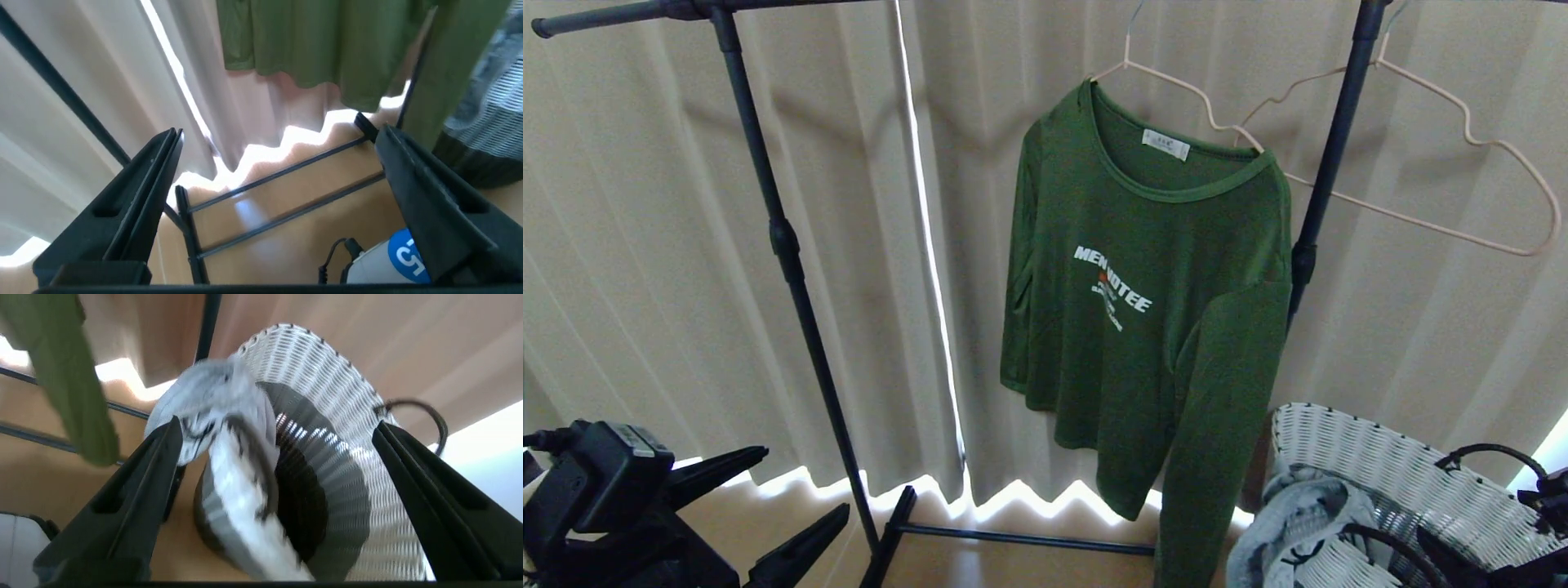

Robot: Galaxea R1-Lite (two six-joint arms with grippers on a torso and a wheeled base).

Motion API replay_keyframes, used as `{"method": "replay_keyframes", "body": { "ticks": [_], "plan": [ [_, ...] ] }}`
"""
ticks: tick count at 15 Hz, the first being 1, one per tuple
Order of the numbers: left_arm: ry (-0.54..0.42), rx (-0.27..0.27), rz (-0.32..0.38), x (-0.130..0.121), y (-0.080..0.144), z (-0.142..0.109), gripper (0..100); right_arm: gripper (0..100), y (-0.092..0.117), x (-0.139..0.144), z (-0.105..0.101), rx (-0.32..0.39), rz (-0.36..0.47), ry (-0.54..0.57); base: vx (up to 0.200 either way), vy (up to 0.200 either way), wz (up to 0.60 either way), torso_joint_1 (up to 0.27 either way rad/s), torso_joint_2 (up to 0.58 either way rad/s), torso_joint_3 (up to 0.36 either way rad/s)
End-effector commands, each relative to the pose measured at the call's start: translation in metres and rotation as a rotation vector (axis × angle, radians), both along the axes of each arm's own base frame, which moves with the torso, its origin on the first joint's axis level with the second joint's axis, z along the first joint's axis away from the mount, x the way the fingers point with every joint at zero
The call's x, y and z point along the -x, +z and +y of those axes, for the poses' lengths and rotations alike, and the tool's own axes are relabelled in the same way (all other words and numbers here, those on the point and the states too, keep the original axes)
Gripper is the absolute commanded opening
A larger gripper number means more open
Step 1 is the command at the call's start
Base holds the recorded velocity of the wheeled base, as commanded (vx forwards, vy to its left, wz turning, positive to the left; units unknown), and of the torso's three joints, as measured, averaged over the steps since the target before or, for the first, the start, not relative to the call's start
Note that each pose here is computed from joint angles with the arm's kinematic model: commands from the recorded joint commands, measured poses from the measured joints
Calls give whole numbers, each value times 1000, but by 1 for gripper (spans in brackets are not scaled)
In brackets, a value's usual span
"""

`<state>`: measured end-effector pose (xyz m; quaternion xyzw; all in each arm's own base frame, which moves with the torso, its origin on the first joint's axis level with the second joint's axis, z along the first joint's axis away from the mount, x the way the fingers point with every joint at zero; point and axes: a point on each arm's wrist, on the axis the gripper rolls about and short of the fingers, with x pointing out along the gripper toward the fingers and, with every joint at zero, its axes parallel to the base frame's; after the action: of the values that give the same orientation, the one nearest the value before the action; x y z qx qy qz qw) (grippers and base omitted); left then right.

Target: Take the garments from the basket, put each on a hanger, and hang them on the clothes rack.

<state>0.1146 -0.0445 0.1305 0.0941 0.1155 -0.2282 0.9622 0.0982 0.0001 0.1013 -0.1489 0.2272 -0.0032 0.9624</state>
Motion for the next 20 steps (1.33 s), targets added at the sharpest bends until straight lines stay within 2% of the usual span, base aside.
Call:
{"method": "replay_keyframes", "body": {
  "ticks": [1, 4, 7, 8, 12, 13, 16, 20],
  "plan": [
    [-16, -1, 1, 1, -1, -2, 100, 100, -1, -1, 0, 12, 9, 5, 0, 0, 0, 0, 0, 0],
    [-23, 1, -9, 3, 0, -2, 100, 100, -4, -7, 0, 19, 51, 8, 0, 0, 0, 0, 0, 0],
    [-20, 2, -12, 3, 1, -1, 100, 100, -4, -38, 0, 20, 126, -2, 0, 0, 0, 0, 0, 0],
    [-20, 1, -11, 3, 0, -1, 100, 100, -9, -52, -2, 20, 171, -12, 0, 0, 0, 0, 0, 0],
    [-18, 3, -15, 3, 1, -1, 100, 100, -21, -83, -2, 21, 261, -11, 0, 0, 0, 0, 0, 0],
    [-16, 4, -15, 3, 1, -1, 100, 100, -29, -94, -1, 34, 305, 1, 0, 0, 0, 0, 0, 0],
    [-16, 6, -19, 4, 2, -1, 100, 100, -42, -122, -2, 68, 358, -13, 0, 0, 0, 0, 0, 0],
    [-16, 6, -20, 4, 2, -1, 100, 100, -56, -136, -3, 109, 415, -17, 0, 0, 0, 0, 0, 0]
  ]
}}
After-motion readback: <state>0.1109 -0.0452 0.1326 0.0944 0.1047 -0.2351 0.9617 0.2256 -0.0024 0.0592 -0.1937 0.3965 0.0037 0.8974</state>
